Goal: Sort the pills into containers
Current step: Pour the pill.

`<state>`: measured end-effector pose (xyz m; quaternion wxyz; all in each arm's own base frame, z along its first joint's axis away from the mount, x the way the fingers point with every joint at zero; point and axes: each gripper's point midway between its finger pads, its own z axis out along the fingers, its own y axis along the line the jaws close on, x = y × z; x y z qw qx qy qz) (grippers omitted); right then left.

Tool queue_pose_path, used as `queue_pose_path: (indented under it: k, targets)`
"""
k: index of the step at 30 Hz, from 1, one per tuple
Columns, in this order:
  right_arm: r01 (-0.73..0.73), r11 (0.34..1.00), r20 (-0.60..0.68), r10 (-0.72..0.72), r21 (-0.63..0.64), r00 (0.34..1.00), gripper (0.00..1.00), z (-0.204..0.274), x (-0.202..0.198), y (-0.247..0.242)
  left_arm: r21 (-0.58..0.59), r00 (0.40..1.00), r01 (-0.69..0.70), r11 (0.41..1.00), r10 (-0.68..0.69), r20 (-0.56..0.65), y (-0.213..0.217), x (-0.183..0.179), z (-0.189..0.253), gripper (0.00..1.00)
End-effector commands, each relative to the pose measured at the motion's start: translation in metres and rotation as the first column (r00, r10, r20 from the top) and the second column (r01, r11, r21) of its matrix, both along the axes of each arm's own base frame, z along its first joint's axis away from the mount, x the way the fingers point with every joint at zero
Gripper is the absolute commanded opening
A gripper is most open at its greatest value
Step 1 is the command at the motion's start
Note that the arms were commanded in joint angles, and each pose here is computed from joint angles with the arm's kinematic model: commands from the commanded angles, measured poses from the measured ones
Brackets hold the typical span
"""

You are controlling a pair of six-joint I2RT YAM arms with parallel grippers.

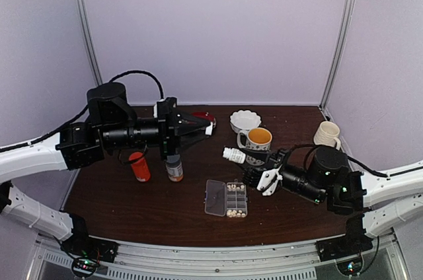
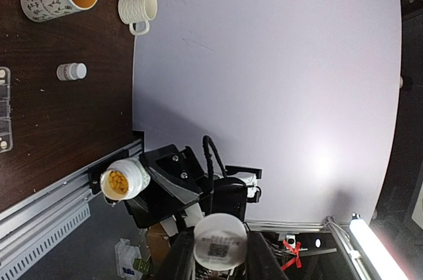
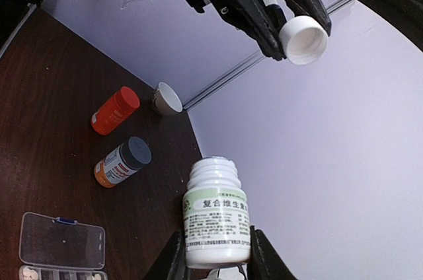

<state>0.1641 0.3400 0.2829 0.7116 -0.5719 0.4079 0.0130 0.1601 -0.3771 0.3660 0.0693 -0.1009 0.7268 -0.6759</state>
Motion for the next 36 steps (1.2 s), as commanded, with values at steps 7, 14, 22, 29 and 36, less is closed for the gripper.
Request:
queue_pose_path:
  k: [7,14,22,29,36]
  targets:
    - [-0.042,0.954,-0.292,0.133,0.298,0.947,0.04,0.008,-0.012,-0.015,0.372,0.878,-0.274,0.887,0.073,0.473,0.074,0.04,-0.005,0.0]
    - [0.037,0.929,-0.526,0.175,0.368,0.832,0.02,-0.025,-0.014,-0.022,0.424,0.767,-0.371,0.826,0.016,0.642,0.099,0.045,-0.029,0.0]
    - [0.121,0.939,-0.688,0.144,0.322,0.711,0.03,-0.069,-0.017,-0.035,0.501,0.719,-0.446,0.742,-0.036,0.694,0.117,0.054,-0.043,0.0]
    - [0.204,0.947,-0.818,0.094,0.25,0.567,0.06,-0.116,-0.019,-0.044,0.517,0.683,-0.457,0.724,-0.087,0.725,0.121,0.053,-0.051,0.0]
    - [0.27,0.94,-0.885,0.067,0.211,0.46,0.05,-0.149,-0.017,-0.047,0.589,0.712,-0.41,0.696,-0.159,0.684,0.121,0.048,-0.075,0.0]
